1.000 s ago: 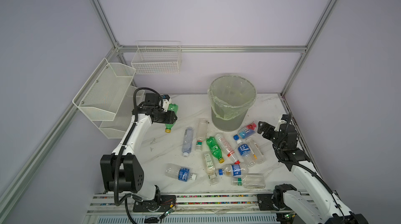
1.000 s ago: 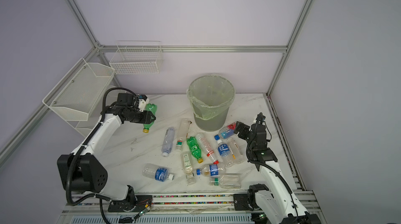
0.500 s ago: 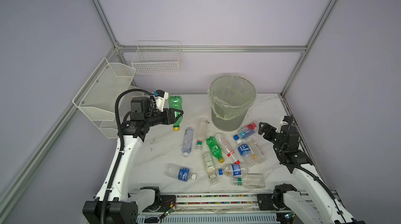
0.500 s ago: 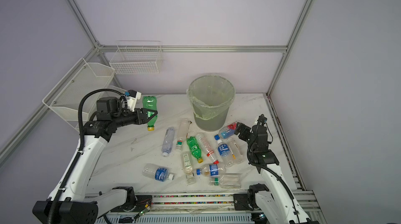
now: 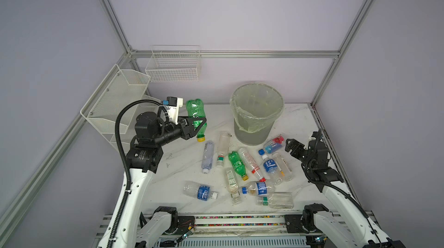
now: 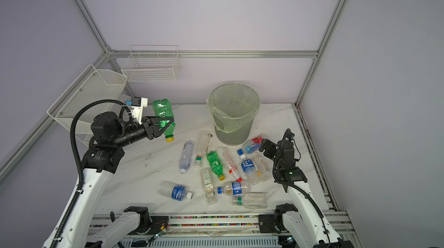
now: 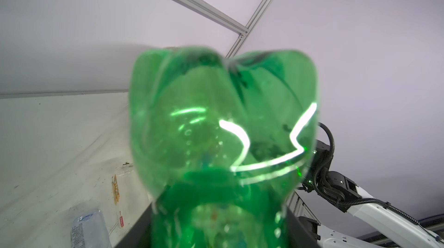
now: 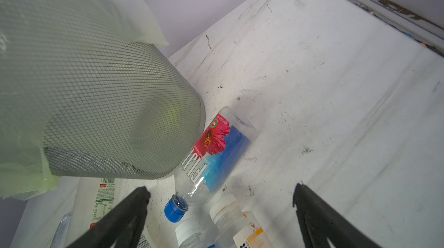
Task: Throw the plastic bottles in the bin
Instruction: Throw the plastic bottle into the trash bin.
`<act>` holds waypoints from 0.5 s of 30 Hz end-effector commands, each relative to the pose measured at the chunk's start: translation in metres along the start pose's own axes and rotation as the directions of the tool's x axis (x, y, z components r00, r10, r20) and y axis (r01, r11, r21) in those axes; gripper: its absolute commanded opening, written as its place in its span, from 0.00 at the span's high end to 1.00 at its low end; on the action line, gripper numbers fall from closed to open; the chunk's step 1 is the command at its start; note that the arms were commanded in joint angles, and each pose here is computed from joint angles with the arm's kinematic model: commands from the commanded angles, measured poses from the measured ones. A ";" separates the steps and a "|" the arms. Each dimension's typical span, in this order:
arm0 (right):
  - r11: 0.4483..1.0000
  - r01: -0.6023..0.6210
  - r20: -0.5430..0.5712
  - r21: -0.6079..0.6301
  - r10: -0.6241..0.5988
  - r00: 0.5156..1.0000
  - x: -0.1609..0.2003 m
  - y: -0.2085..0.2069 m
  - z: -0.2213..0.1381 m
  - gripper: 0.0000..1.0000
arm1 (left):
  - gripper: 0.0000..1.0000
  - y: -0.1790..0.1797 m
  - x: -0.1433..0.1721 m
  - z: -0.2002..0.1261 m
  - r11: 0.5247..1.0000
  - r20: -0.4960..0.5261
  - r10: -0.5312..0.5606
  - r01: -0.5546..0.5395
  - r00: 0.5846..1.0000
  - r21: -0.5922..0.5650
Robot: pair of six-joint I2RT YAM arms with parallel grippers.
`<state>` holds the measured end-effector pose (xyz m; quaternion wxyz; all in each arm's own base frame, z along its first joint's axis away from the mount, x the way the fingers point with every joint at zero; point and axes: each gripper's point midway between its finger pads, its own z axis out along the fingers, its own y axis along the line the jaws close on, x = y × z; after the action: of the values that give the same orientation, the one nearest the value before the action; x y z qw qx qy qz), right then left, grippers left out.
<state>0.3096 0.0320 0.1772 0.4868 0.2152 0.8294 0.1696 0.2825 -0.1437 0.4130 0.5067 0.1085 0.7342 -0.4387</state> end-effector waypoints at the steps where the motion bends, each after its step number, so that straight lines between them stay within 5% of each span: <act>1: 1.000 -0.018 0.017 0.003 0.017 1.000 -0.001 -0.001 -0.002 0.03 | 0.57 -0.017 -0.006 -0.001 0.998 0.062 0.028 -0.032 0.998 0.057; 8: 1.000 -0.019 0.020 -0.022 0.020 1.000 -0.002 0.003 -0.003 0.03 | 0.55 -0.046 -0.025 0.015 0.981 0.125 0.112 -0.130 0.986 0.145; 15: 1.000 0.014 0.024 -0.009 -0.014 1.000 -0.009 0.006 -0.005 0.03 | 0.55 -0.065 -0.050 0.073 0.967 0.132 0.178 -0.198 0.975 0.163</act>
<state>0.3086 0.0318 0.1779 0.4889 0.2144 0.8283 0.1699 0.3017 -0.2092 0.4243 0.5084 0.1696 0.6986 -0.4740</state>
